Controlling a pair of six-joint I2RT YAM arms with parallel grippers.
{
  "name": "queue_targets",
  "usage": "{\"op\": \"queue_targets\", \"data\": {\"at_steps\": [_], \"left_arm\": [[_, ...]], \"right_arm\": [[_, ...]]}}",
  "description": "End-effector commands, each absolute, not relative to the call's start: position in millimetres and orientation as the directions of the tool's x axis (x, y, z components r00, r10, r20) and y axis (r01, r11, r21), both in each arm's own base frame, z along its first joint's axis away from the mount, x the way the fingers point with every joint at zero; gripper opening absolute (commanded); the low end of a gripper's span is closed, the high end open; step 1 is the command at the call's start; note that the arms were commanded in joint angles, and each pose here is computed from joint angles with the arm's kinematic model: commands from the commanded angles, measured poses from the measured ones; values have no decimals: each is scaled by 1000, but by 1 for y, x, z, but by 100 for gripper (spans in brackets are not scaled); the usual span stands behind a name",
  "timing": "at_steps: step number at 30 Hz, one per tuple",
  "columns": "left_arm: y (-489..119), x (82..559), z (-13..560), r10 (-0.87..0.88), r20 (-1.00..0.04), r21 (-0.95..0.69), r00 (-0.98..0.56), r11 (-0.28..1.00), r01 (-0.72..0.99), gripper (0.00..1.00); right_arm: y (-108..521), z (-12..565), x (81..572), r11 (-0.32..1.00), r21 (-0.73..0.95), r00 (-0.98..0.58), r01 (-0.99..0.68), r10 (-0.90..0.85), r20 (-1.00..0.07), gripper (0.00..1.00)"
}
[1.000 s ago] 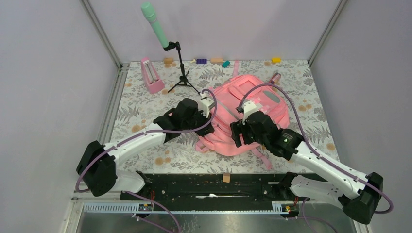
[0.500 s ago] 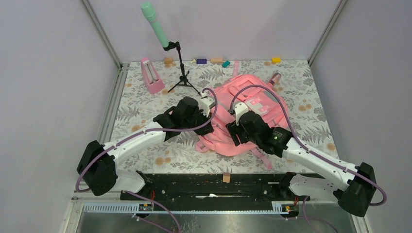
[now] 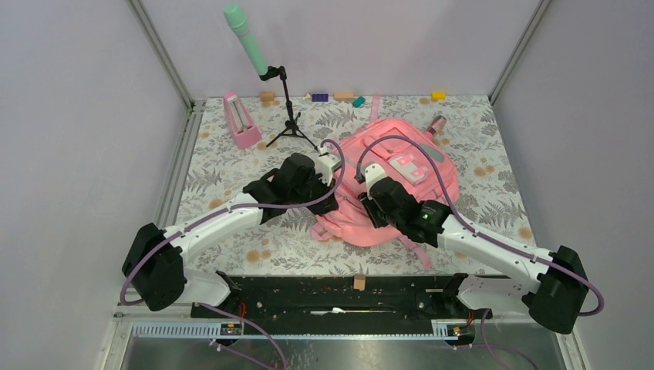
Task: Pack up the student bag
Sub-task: Unzip the student bag at the center of the board.
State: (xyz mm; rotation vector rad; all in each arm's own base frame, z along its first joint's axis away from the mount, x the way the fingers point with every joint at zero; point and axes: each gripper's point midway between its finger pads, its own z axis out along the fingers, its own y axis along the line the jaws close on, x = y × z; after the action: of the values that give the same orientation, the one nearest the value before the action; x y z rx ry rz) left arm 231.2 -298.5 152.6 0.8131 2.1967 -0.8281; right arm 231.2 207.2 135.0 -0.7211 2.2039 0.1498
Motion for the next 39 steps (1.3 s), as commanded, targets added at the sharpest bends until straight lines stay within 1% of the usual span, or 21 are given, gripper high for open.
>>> {"op": "queue_targets", "data": {"at_steps": [1,5,6,10,15,19,23,33,39], "left_arm": [[-311,246,187,257,-806,-312,-534,582,751,0],[-310,248,185,258,-804,-307,-536,592,745,0],[-308,249,184,257,-804,-302,-537,601,740,0],[-300,261,182,230,-801,-302,-552,640,706,0],[-283,288,184,121,-787,-367,-605,696,617,0],[-272,303,186,41,-778,-417,-627,712,565,0],[-267,317,186,25,-782,-408,-622,735,542,0],[-248,373,180,-45,-787,-398,-616,800,449,0],[-259,400,180,-43,-808,-400,-588,773,493,0]], "right_arm": [[196,161,261,888,-208,-461,-410,-399,-793,28],[191,172,263,897,-215,-440,-387,-385,-811,2],[191,175,263,897,-213,-433,-387,-381,-817,0],[190,187,260,893,-197,-404,-404,-368,-838,0],[189,201,252,900,-138,-366,-413,-303,-880,0],[190,215,245,898,-80,-336,-433,-243,-910,0],[190,227,239,895,-35,-320,-445,-196,-927,0],[192,253,226,874,66,-284,-481,-84,-955,0],[197,254,221,852,75,-278,-518,-85,-957,0]]}}
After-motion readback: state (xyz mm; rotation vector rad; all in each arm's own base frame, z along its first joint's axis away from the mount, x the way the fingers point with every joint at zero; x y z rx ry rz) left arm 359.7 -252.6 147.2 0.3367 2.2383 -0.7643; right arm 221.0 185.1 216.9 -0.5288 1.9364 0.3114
